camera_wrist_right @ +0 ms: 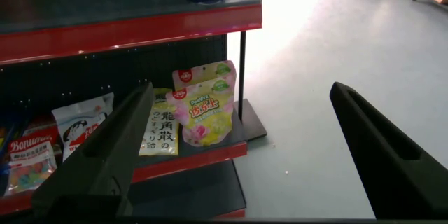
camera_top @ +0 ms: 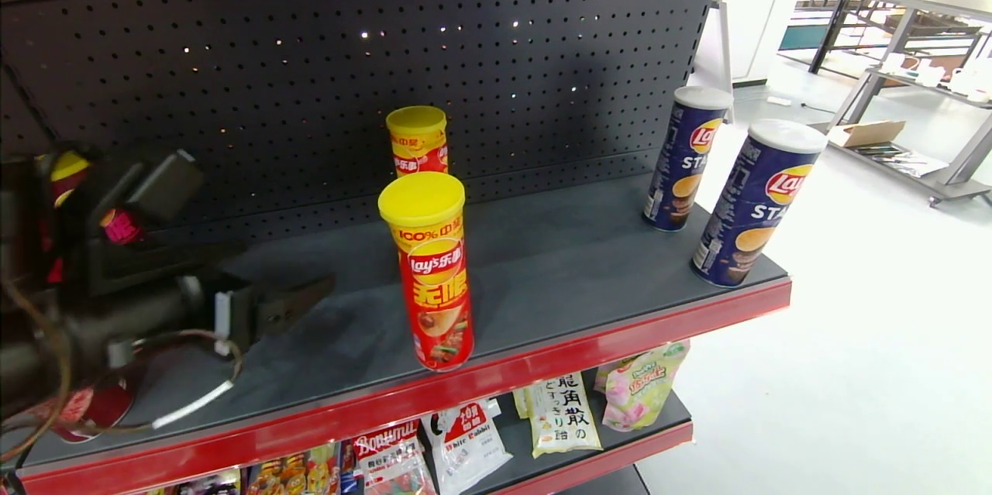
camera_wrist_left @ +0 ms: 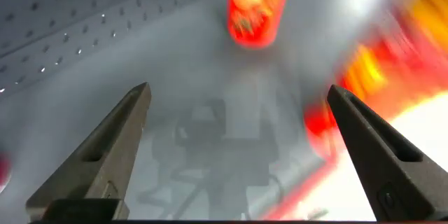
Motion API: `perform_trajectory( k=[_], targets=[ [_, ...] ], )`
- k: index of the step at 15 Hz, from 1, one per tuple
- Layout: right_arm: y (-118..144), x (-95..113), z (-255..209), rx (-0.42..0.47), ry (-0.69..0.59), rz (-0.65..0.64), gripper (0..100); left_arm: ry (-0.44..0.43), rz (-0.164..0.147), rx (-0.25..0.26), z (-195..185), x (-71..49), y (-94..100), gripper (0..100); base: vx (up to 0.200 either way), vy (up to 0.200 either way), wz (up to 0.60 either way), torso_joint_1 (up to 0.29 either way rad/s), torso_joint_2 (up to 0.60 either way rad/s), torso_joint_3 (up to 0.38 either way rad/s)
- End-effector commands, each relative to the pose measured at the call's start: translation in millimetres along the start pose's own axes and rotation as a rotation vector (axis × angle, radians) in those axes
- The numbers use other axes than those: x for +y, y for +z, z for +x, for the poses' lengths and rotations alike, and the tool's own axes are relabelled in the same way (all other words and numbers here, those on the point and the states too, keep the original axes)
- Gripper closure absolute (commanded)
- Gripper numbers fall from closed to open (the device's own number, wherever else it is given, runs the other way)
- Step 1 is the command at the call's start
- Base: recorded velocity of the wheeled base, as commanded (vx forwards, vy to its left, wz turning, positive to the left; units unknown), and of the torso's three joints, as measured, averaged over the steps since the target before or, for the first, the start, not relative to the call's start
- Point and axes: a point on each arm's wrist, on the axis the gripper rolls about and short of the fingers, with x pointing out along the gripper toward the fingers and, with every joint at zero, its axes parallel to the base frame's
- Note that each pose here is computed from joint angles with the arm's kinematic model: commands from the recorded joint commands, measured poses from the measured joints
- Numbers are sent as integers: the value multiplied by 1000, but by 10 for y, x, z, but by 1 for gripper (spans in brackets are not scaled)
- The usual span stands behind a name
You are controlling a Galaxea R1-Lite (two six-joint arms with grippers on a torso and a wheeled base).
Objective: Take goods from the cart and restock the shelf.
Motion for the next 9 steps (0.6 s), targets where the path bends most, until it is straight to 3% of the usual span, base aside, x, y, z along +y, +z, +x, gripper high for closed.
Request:
perform_trajectory(
  k=[1, 4, 6, 7, 8, 9],
  targets=[
    [0, 0, 1, 1, 1, 0, 0, -11, 81, -125, -1151, 50, -411, 0, 0, 0, 0, 0, 0, 0],
    [0, 0, 1, 1, 1, 0, 0, -1, 84, -185, -1741, -79, -816, 0, 0, 0, 0, 0, 0, 0],
    [0, 0, 1, 1, 1, 0, 0, 39, 95, -279, -1978, -154, -1191, 0, 0, 0, 0, 0, 0, 0],
    [0, 0, 1, 1, 1, 0, 0, 101, 93, -321, -2032, -164, -1319, 0, 0, 0, 0, 0, 0, 0],
    [0, 0, 1, 1, 1, 0, 0, 176, 78, -338, -2058, -157, -1366, 0, 0, 0, 0, 0, 0, 0],
    [0, 0, 1, 1, 1, 0, 0, 244, 15, -359, -2082, -139, -1335, 0, 0, 0, 0, 0, 0, 0]
  ],
)
